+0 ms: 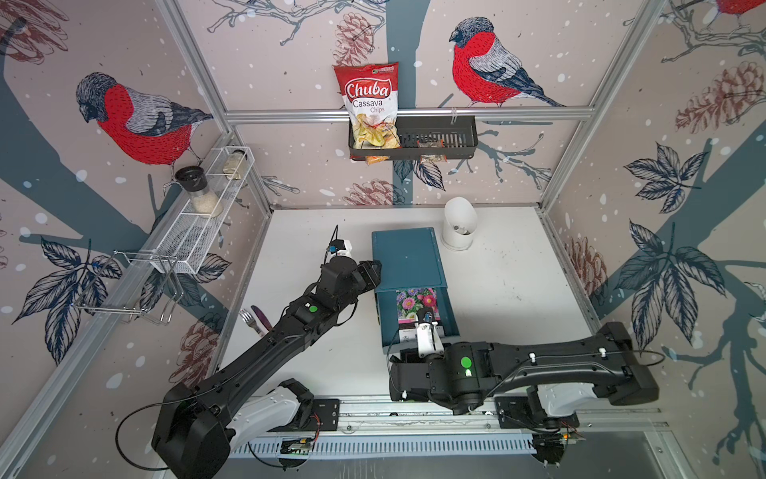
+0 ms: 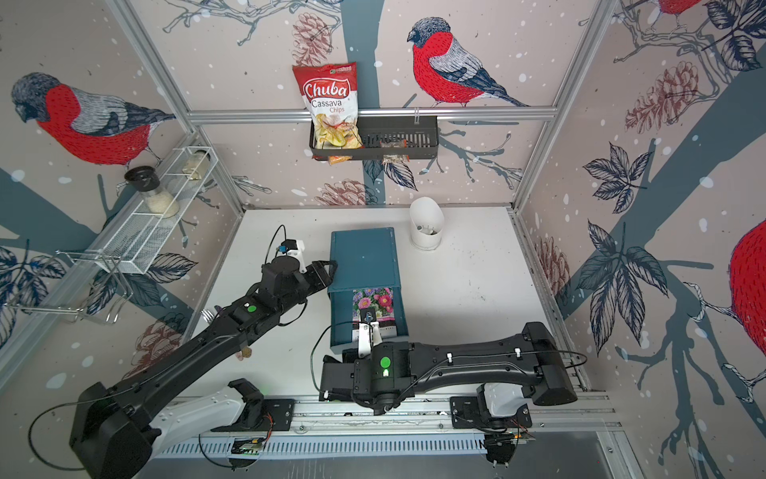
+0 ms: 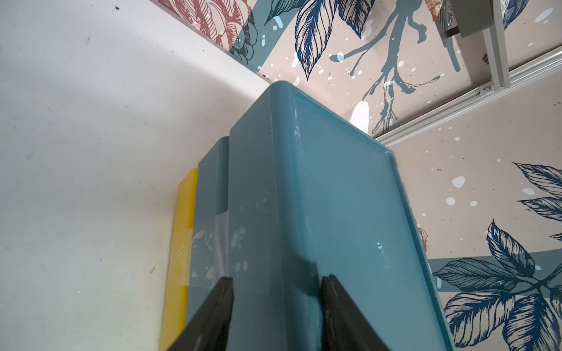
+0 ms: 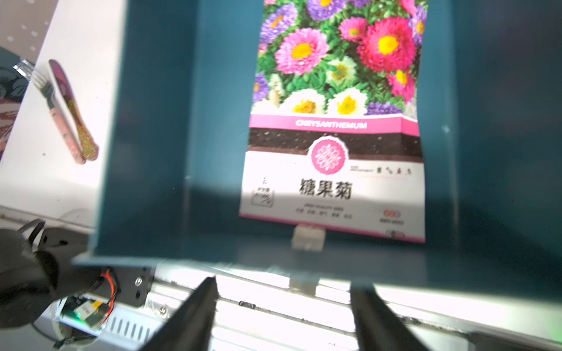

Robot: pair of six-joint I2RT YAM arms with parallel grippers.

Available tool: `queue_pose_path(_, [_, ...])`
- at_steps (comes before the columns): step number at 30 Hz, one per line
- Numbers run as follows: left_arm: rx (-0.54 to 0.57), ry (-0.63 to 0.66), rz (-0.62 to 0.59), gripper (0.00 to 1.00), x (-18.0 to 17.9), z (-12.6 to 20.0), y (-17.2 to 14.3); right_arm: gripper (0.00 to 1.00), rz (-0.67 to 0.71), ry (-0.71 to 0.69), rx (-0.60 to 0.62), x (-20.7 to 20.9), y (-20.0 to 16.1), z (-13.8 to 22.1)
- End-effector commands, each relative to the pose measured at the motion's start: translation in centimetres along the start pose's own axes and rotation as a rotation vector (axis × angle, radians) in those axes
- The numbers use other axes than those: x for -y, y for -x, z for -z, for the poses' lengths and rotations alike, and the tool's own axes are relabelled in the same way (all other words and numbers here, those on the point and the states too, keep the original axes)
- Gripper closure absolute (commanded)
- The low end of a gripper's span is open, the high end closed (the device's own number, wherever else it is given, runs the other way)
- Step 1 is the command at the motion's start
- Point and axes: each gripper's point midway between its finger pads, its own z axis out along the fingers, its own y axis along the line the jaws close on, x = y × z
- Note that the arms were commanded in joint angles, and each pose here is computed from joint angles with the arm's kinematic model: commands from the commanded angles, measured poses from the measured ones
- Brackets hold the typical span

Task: Take the seed bags out of the drawer
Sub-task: Open the drawer in the storage box, then pick up the seed packet from the drawer.

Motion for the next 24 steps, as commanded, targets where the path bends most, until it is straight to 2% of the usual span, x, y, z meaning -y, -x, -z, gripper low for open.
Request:
queue_pose_path(1, [-0.079,0.073,-0.072,0.44,-1.4,0.9,-1.2,0.23,0.056,-0.078,0.076,1.4,1.2,2.5])
queue_pose_path(4, [-0.056,0.032,-0.104,0.43,0.6,2.2,0.3,0.11,0.048,-0.008,0.083,1.0,2.0,4.4])
queue_pose_path(9, [-0.027,-0.024,-0.163,0.42,3.4,4.8,1.3,0.12,-0.051,0.023,0.099,2.6,3.8,5.5])
queue_pose_path(12, [-0.068,-0.062,-0.204,0.42,4.4,6.0,-0.2,0.13,-0.107,0.005,0.129,3.9,5.7,5.1])
queue_pose_path(17, [-0.189,-0.109,-0.211,0.43,4.4,7.5,-4.7,0.26,-0.133,0.016,0.108,4.1,9.3,2.4])
queue_pose_path(21, [-0.260,-0.134,-0.189,0.43,3.9,8.4,-7.6,0.29,-0.134,-0.017,0.086,4.8,10.5,-0.2])
queue_pose_path(24, [-0.283,-0.110,-0.182,0.44,3.0,8.7,-8.4,0.31,-0.137,-0.020,0.058,4.9,10.8,-1.9])
